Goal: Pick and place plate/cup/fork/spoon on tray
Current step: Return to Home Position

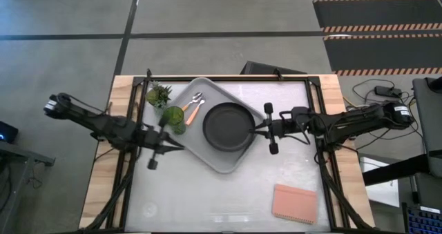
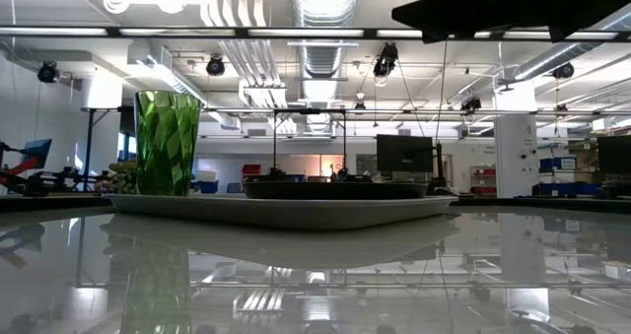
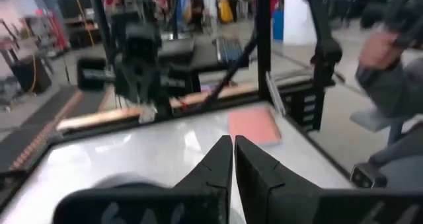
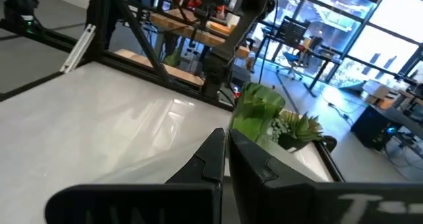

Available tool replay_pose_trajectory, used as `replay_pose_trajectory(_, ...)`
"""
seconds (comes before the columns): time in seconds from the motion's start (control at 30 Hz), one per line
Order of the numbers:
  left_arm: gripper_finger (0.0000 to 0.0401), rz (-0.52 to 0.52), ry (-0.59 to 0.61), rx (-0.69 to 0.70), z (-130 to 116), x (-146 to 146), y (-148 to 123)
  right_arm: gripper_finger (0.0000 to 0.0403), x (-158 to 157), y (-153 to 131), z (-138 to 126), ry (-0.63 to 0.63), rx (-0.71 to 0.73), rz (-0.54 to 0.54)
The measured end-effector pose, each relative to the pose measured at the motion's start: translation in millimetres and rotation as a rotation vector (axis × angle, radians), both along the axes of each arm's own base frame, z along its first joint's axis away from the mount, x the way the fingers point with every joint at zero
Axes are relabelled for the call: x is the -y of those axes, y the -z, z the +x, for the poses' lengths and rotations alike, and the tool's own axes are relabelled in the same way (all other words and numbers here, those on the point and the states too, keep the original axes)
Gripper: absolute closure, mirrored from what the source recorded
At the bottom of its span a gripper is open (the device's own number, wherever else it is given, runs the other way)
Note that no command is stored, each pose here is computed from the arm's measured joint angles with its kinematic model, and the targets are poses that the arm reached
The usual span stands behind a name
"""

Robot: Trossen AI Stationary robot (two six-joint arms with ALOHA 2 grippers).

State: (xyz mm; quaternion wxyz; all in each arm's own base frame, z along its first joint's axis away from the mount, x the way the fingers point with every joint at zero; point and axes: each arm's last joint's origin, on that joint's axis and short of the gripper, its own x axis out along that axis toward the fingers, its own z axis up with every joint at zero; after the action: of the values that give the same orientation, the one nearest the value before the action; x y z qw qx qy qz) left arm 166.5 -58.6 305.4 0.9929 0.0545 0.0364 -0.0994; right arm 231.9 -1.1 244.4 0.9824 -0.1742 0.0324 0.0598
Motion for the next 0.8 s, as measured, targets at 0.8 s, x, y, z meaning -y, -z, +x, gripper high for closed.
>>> replay_pose_trajectory(0.8, 0.0401, 0.028, -0.078, 0.096, -58.5, -27.3, -1.3, 0.0394, 31.8, 2.4, -17.0, 0.001, 0.016, 0.045)
